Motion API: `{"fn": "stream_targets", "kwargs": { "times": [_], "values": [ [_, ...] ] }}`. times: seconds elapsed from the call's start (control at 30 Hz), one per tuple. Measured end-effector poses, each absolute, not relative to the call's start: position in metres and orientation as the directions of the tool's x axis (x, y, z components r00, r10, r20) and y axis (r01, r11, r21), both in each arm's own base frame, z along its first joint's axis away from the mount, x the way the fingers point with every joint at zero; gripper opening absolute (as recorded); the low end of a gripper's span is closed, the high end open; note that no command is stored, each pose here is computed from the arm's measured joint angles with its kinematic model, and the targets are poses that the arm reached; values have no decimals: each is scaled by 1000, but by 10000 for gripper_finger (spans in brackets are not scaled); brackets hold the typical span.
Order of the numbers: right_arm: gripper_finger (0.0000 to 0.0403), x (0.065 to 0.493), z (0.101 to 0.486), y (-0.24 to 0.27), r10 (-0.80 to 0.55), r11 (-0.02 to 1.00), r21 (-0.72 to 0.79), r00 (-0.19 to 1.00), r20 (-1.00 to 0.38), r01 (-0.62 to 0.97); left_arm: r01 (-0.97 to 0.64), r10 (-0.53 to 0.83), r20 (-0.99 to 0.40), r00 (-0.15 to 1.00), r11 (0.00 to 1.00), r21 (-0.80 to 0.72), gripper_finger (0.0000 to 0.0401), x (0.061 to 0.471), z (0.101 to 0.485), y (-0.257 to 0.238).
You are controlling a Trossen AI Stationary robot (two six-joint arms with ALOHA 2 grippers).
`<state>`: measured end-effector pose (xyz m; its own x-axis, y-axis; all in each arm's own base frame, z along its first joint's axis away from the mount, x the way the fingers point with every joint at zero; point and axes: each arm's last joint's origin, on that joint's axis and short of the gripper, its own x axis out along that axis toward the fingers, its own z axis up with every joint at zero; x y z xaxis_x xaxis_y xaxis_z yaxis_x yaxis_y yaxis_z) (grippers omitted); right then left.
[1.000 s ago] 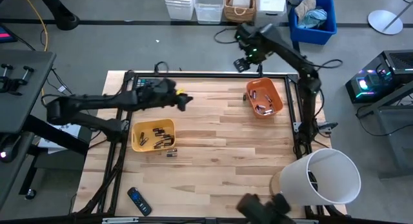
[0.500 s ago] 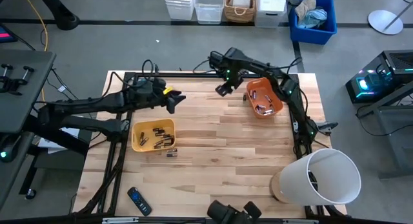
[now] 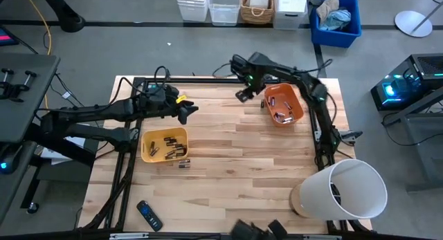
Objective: Sort batteries
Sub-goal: Put the black battery into the yellow bin
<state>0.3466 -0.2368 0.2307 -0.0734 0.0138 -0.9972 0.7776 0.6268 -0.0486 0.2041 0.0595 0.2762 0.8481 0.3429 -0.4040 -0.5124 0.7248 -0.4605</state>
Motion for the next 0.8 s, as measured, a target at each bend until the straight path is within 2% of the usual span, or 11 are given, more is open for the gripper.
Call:
{"fn": "stream_targets", "kwargs": {
  "times": [0.13,0.23,0.3,0.47,0.6,0.7,0.8],
  "values": [
    [172,312,223,-202,15,595,3,-8,-1000,804,-563,409,-401,820,701,-437,195,203,276,62],
    [172,298,229,-187,-25,516,134,171,-985,846,-598,461,-386,799,673,-435,195,202,277,67],
    [172,297,234,-182,-74,497,160,225,-971,853,-604,482,-366,796,664,-441,195,201,279,72],
    [172,309,215,-182,-90,478,134,200,-976,868,-631,524,-351,776,638,-442,195,198,281,82],
    [172,312,193,-191,-129,423,46,110,-986,905,-617,505,-355,787,627,-476,195,196,281,86],
    [172,308,188,-200,-155,360,11,71,-985,933,-612,499,-355,790,618,-493,195,196,281,86],
    [172,304,182,-205,-159,340,-30,27,-987,940,-611,498,-355,791,619,-493,195,196,281,86]
  ]
}}
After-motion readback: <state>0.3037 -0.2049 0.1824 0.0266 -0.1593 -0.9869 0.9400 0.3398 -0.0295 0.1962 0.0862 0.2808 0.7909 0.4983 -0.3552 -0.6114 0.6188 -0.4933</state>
